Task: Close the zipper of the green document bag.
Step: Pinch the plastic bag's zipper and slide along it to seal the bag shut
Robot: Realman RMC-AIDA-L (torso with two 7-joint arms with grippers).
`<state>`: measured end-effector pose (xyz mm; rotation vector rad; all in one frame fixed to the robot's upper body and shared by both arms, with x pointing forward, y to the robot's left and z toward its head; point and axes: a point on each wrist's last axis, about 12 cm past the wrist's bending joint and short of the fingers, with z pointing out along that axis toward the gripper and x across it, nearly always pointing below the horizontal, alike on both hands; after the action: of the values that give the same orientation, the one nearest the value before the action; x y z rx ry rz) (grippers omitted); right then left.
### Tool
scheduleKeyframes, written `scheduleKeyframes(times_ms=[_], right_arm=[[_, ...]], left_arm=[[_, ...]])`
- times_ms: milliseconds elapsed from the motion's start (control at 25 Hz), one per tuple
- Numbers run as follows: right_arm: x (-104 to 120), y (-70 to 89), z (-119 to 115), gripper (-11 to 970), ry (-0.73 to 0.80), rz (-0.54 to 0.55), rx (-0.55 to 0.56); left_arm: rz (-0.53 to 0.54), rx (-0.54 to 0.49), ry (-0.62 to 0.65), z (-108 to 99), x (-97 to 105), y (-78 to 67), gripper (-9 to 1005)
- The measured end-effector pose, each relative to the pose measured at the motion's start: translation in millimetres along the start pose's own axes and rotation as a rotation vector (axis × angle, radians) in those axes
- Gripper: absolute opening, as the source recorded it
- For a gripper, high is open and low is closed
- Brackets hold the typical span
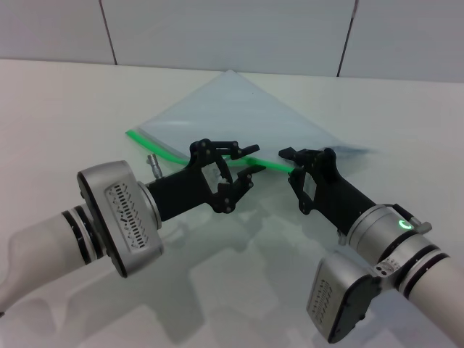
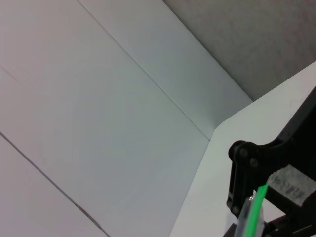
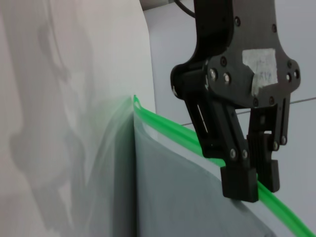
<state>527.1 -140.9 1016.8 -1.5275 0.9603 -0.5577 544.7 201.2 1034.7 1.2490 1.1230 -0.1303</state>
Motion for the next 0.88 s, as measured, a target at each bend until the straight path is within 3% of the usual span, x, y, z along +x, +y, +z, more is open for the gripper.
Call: scheduleKeyframes(times_ms=[160,720,880], right_arm=[[0.3,0.5,-0.1,50,0.0,-0.002,-0.004],[-0.9,2.3,-1.1,51,-0.014,-0.022,-0.012],[-1.2,2.7,-1.2,51,-0.014,-0.022,-0.013]], left_arm=[[0.0,0.001,0.0,0.0,0.0,-0.1,232],[0.004,0.012,-0.002,0.0,-0.3,-1.4,210],[0.004,0.012,-0.002,0.0,-0.2,-1.4,160]])
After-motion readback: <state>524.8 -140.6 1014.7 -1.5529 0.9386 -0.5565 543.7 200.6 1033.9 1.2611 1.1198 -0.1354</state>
